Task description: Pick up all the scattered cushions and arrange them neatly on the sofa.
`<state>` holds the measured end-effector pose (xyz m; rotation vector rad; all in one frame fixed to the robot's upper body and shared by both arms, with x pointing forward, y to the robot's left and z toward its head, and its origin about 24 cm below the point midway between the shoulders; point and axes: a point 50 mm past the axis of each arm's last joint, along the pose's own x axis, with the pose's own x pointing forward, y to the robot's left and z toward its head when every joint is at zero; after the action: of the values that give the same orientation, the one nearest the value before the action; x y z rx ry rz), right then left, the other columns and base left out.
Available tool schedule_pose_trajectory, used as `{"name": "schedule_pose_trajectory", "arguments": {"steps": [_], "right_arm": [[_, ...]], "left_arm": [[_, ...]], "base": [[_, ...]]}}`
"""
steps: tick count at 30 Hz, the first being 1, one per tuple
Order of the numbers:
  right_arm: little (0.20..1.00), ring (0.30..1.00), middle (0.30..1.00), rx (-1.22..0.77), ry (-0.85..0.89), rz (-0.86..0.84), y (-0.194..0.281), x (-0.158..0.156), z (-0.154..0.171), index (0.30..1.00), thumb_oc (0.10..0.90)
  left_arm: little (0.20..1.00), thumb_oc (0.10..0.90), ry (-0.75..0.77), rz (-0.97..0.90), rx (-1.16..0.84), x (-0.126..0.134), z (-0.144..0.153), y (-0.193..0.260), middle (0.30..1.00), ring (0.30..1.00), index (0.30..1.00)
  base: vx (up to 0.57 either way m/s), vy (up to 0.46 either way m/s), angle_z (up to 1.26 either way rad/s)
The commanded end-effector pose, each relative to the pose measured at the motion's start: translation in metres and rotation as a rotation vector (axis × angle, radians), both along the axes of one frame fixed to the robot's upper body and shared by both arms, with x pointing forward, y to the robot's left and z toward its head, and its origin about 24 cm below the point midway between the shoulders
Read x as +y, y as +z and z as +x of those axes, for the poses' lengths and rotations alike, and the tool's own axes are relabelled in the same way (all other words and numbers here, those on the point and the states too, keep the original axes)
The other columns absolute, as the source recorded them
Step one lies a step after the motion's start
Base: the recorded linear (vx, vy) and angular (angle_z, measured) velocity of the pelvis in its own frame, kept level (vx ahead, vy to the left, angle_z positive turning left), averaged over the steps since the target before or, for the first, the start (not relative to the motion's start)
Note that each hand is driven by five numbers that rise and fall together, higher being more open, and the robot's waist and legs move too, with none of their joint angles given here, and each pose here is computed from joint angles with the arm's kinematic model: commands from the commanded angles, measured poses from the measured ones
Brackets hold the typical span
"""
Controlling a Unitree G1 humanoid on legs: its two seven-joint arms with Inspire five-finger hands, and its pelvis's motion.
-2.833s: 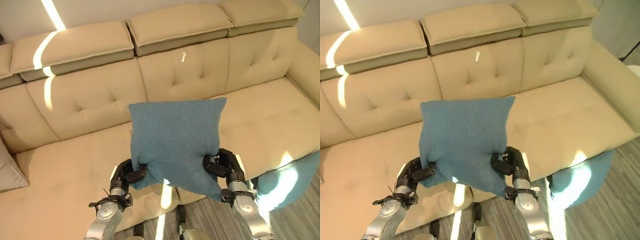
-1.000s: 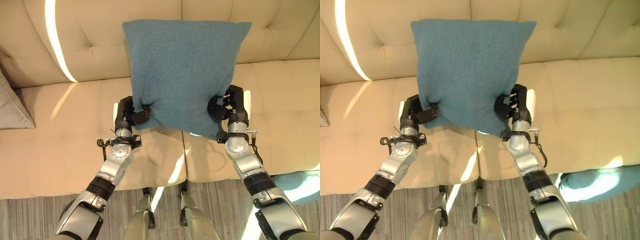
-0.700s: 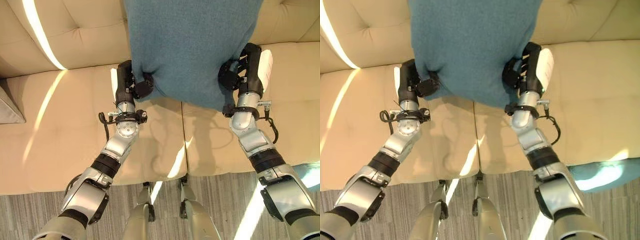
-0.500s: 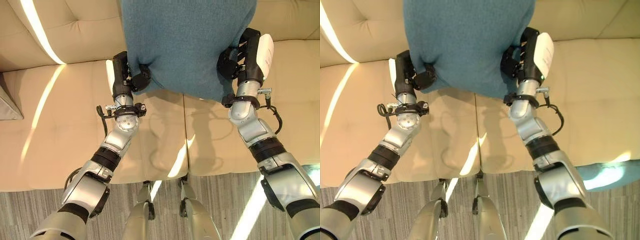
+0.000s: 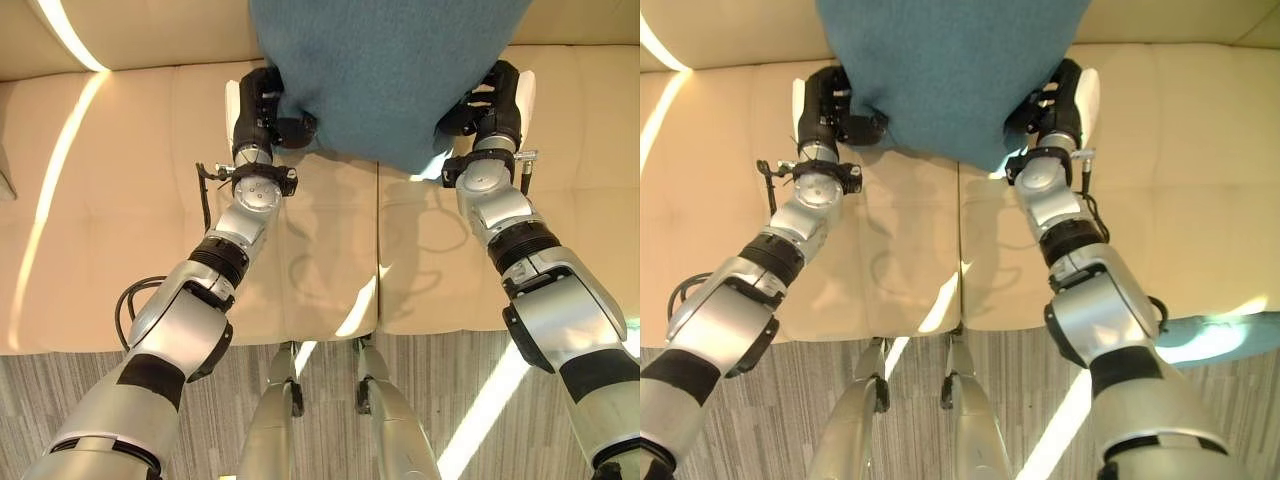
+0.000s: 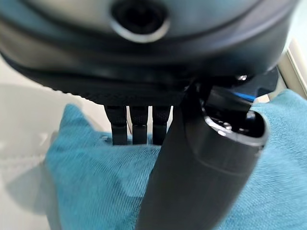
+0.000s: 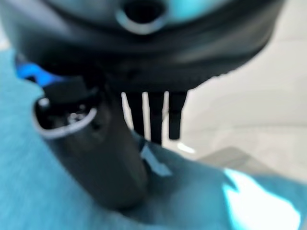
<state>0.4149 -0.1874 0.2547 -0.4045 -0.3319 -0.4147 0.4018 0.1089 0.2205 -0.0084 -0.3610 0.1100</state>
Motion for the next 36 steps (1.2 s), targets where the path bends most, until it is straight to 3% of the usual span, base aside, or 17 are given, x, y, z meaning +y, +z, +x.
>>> {"name": "schedule_pose_trajectory", "arguments": {"steps": [1, 4, 5, 9, 15, 16, 17, 18, 21, 23, 24, 25, 29, 36], "right_arm": [[0.9, 0.9, 0.9, -0.212, 0.132, -0.016, 0.058, 0.026, -0.007, 0.9, 0.8], [0.9, 0.9, 0.9, -0.179, 0.08, -0.018, 0.036, -0.005, -0.011, 0.9, 0.8], [0.9, 0.9, 0.9, -0.178, 0.08, -0.017, 0.035, -0.005, -0.011, 0.9, 0.8], [0.9, 0.9, 0.9, -0.114, -0.011, -0.028, -0.006, -0.057, -0.027, 0.9, 0.8], [0.9, 0.9, 0.9, -0.112, -0.011, -0.028, -0.008, -0.057, -0.027, 0.9, 0.8], [0.9, 0.9, 0.9, -0.045, -0.062, -0.048, -0.044, -0.09, -0.048, 0.9, 0.8], [0.9, 0.9, 0.9, 0.0, -0.084, -0.056, -0.068, -0.105, -0.064, 0.9, 0.8], [0.9, 0.9, 0.9, 0.186, -0.098, -0.045, -0.143, -0.125, -0.112, 0.9, 0.8], [0.9, 0.9, 0.9, 0.302, -0.089, -0.004, -0.182, -0.127, -0.138, 0.9, 0.8], [0.9, 0.9, 0.9, 0.302, -0.089, -0.004, -0.182, -0.127, -0.139, 0.9, 0.8], [0.9, 0.9, 0.9, 0.436, -0.081, 0.037, -0.221, -0.124, -0.166, 0.9, 0.8], [0.9, 0.9, 0.9, 0.436, -0.081, 0.037, -0.221, -0.124, -0.166, 0.9, 0.8], [0.9, 0.9, 0.9, 0.599, -0.055, 0.102, -0.264, -0.113, -0.194, 0.9, 0.8], [0.9, 0.9, 0.9, 0.721, -0.012, 0.076, -0.29, -0.101, -0.207, 0.9, 0.8]], "left_arm": [[0.9, 0.8, -0.22, 0.006, -0.228, -0.043, -0.013, 0.046, 0.9, 0.9, 0.9], [0.9, 0.8, -0.157, -0.039, -0.193, -0.007, -0.012, 0.028, 0.9, 0.9, 0.9], [0.9, 0.8, -0.157, -0.038, -0.191, -0.007, -0.012, 0.027, 0.9, 0.9, 0.9], [0.9, 0.8, 0.014, -0.057, -0.115, 0.071, -0.015, -0.005, 0.9, 0.9, 0.9], [0.9, 0.8, 0.013, -0.056, -0.112, 0.071, -0.016, -0.006, 0.9, 0.9, 0.9], [0.9, 0.8, 0.114, -0.02, -0.044, 0.118, -0.032, -0.037, 0.9, 0.9, 0.9], [0.9, 0.8, 0.168, -0.01, 0.024, 0.143, -0.048, -0.063, 0.9, 0.9, 0.9], [0.9, 0.8, 0.225, -0.017, 0.246, 0.175, -0.1, -0.141, 0.9, 0.9, 0.9], [0.9, 0.8, 0.247, -0.05, 0.393, 0.181, -0.132, -0.185, 0.9, 0.9, 0.9], [0.9, 0.8, 0.247, -0.05, 0.393, 0.182, -0.132, -0.185, 0.9, 0.9, 0.9], [0.9, 0.8, 0.27, -0.058, 0.535, 0.188, -0.165, -0.22, 0.9, 0.9, 0.9], [0.9, 0.8, 0.27, -0.057, 0.535, 0.188, -0.165, -0.22, 0.9, 0.9, 0.9], [0.9, 0.8, 0.253, -0.035, 0.791, 0.183, -0.219, -0.272, 0.9, 0.9, 0.9], [0.9, 0.8, 0.222, 0.02, 0.959, 0.169, -0.246, -0.303, 0.9, 0.9, 0.9]], "base": [[0.0, 0.0, 0.0], [0.0, 0.0, 0.0], [0.0, 0.0, 0.0], [0.01, -0.02, -0.03], [0.01, -0.004, 0.03], [0.13, -0.042, -0.02], [0.25, -0.066, -0.01], [0.18, -0.045, -0.01], [0.08, -0.024, 0.13], [0.01, -0.017, 0.36], [0.02, -0.032, 0.31], [0.03, -0.031, 0.16], [0.03, -0.032, 0.04], [0.04, -0.028, -0.09]]}}
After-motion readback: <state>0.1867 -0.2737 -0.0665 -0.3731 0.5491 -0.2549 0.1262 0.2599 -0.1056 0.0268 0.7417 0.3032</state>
